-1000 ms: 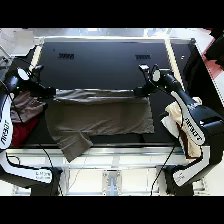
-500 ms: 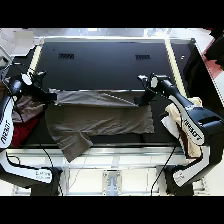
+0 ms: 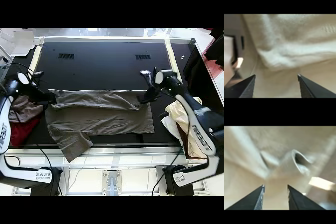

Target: Fold the shirts.

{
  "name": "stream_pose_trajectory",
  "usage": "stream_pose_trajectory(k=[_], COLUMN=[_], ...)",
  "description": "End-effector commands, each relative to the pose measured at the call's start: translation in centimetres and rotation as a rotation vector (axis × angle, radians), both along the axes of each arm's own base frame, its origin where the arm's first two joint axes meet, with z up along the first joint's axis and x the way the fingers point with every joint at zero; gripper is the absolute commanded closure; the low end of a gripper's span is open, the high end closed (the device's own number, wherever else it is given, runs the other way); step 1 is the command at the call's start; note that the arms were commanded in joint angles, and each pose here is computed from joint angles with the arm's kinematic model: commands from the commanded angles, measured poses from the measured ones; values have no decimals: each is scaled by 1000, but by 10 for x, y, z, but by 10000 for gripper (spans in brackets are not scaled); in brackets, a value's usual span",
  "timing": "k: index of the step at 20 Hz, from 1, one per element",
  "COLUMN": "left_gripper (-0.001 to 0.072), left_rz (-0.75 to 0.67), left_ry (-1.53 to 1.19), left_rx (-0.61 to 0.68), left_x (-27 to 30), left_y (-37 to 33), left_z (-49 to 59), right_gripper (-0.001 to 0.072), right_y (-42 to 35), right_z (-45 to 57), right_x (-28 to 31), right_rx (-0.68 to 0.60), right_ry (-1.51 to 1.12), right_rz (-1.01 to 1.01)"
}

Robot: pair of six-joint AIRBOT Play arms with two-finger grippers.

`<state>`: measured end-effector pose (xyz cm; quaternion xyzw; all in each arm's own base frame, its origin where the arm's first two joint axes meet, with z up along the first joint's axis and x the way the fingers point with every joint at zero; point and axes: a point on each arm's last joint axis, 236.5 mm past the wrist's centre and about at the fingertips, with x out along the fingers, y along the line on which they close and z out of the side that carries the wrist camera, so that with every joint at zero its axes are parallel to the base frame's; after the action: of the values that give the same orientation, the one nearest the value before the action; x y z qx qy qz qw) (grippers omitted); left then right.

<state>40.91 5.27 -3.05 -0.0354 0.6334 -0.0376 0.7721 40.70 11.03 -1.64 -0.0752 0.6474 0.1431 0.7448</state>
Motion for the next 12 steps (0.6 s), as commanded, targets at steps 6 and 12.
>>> stream_pose_trajectory(k=[6, 12], left_gripper=[99, 100], left_rz=[252, 646], left_ry=[-253, -21], left_rx=[7, -399], left_x=[-96, -175], left_y=[26, -30], left_z=[103, 9], right_gripper=[377, 366], right_y=[-95, -108], right_z=[186, 178], right_x=[-12, 4], right_rx=[9, 57], right_ry=[-488, -510], right_rz=[-252, -318])
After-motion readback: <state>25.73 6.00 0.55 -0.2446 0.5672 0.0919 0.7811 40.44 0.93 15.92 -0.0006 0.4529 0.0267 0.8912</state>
